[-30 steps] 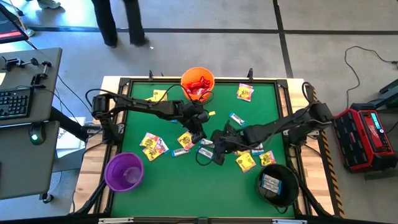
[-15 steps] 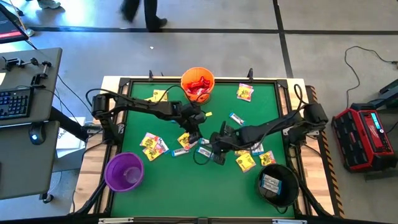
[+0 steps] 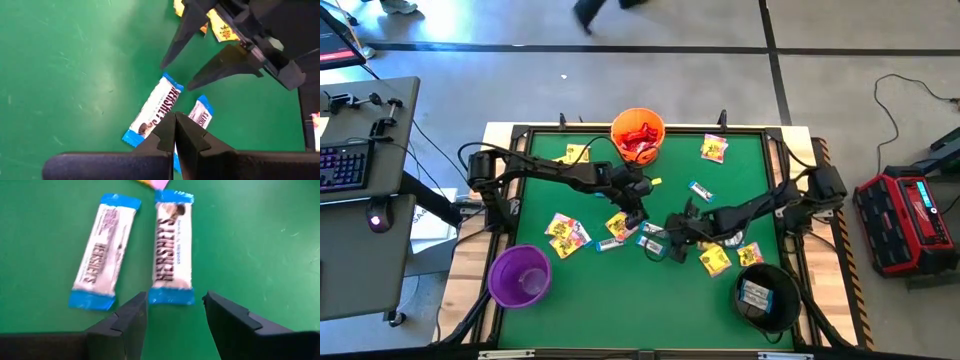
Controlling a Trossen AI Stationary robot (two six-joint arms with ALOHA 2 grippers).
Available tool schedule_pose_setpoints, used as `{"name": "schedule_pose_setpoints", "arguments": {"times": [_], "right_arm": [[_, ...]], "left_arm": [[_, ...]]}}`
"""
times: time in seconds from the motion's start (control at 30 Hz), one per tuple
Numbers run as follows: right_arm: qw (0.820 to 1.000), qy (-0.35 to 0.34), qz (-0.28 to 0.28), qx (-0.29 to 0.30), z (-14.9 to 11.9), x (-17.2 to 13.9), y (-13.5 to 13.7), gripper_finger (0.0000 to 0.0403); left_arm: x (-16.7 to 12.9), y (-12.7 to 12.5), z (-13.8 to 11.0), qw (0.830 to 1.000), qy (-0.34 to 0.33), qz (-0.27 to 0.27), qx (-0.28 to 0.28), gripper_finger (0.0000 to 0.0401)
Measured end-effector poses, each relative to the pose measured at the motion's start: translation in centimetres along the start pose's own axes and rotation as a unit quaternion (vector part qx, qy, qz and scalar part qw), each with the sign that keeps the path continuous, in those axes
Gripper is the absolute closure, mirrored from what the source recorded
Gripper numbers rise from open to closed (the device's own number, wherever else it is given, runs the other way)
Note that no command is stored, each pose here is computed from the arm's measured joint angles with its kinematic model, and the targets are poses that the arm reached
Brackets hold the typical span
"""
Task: Sort candy by brand, put in halloween buckets
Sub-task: Put the white chocolate bar into the black bucket
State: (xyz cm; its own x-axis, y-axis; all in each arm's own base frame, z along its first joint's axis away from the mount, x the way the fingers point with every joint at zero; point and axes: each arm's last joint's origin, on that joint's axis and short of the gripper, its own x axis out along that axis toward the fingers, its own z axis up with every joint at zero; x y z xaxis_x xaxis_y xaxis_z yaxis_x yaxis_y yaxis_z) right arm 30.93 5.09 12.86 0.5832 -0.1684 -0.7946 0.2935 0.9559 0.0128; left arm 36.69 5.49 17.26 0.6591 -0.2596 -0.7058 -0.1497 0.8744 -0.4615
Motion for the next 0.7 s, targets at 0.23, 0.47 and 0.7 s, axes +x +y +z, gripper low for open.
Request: {"name": "schedule_pose_setpoints", "arguments": {"times": [0.23, 0.47, 0.7], "right_arm": [[1.0, -0.019, 0.017, 0.009, 0.8, 0.7, -0.8, 0.0217], [1.0, -0.012, 0.012, 0.013, 0.1, 2.1, -0.4, 0.0217], [1.0, 0.0, -0.007, 0.018, -0.2, 2.2, -0.4, 0.0249]], "left_arm": [[0.0, 0.0, 0.0, 1.0, -0.002, 0.003, -0.001, 0.0401], [0.0, 0.0, 0.1, 1.0, -0.007, 0.002, 0.0, 0.0401], [0.0, 0.0, 0.2, 1.0, -0.009, 0.002, -0.003, 0.0401]]}}
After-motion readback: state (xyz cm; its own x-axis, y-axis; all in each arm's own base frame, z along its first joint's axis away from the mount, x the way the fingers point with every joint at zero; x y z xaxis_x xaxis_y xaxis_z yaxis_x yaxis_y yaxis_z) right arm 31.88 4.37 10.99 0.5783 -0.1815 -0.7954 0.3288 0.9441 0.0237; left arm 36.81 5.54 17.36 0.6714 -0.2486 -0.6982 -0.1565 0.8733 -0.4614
